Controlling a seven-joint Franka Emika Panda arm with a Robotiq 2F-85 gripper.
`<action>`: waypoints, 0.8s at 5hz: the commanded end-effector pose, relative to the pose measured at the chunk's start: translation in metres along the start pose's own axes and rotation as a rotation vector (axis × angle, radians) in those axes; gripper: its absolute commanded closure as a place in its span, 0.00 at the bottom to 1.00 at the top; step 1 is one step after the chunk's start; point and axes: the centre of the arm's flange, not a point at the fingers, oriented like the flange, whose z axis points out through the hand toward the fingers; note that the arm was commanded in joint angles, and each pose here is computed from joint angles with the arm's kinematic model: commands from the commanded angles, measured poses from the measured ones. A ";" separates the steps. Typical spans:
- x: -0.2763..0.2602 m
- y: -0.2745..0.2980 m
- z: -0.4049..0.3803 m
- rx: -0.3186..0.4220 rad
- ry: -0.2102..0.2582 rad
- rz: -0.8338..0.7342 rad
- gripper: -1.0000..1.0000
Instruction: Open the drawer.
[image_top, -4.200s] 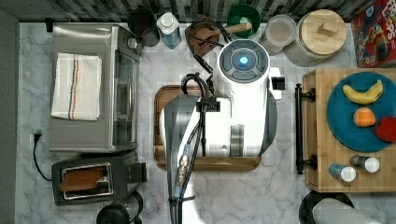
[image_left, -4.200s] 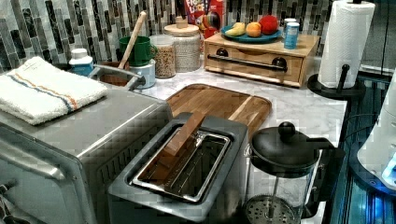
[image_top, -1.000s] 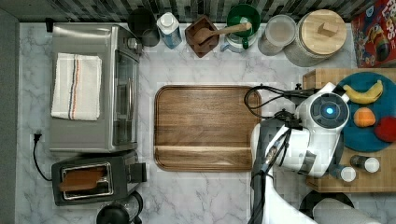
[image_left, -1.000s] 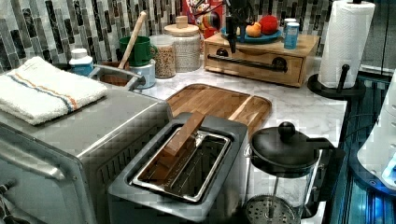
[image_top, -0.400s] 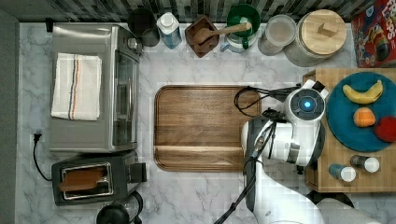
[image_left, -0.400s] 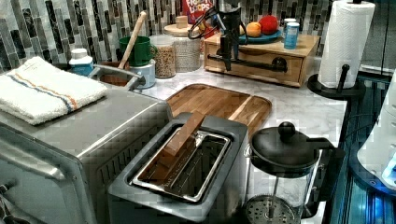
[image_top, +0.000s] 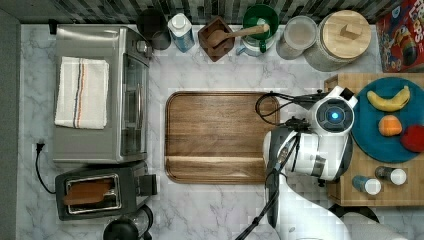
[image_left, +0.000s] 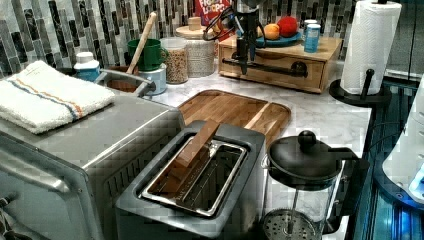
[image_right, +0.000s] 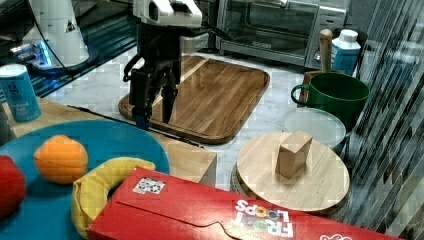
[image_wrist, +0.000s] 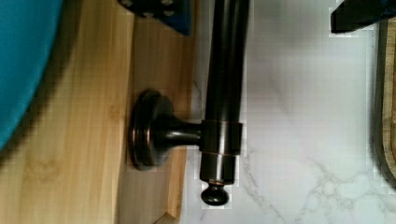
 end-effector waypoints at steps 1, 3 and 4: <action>0.020 -0.023 0.002 0.044 -0.010 -0.011 0.00; 0.018 -0.052 0.004 0.078 -0.035 0.014 0.00; 0.020 -0.083 -0.013 0.106 -0.066 0.035 0.00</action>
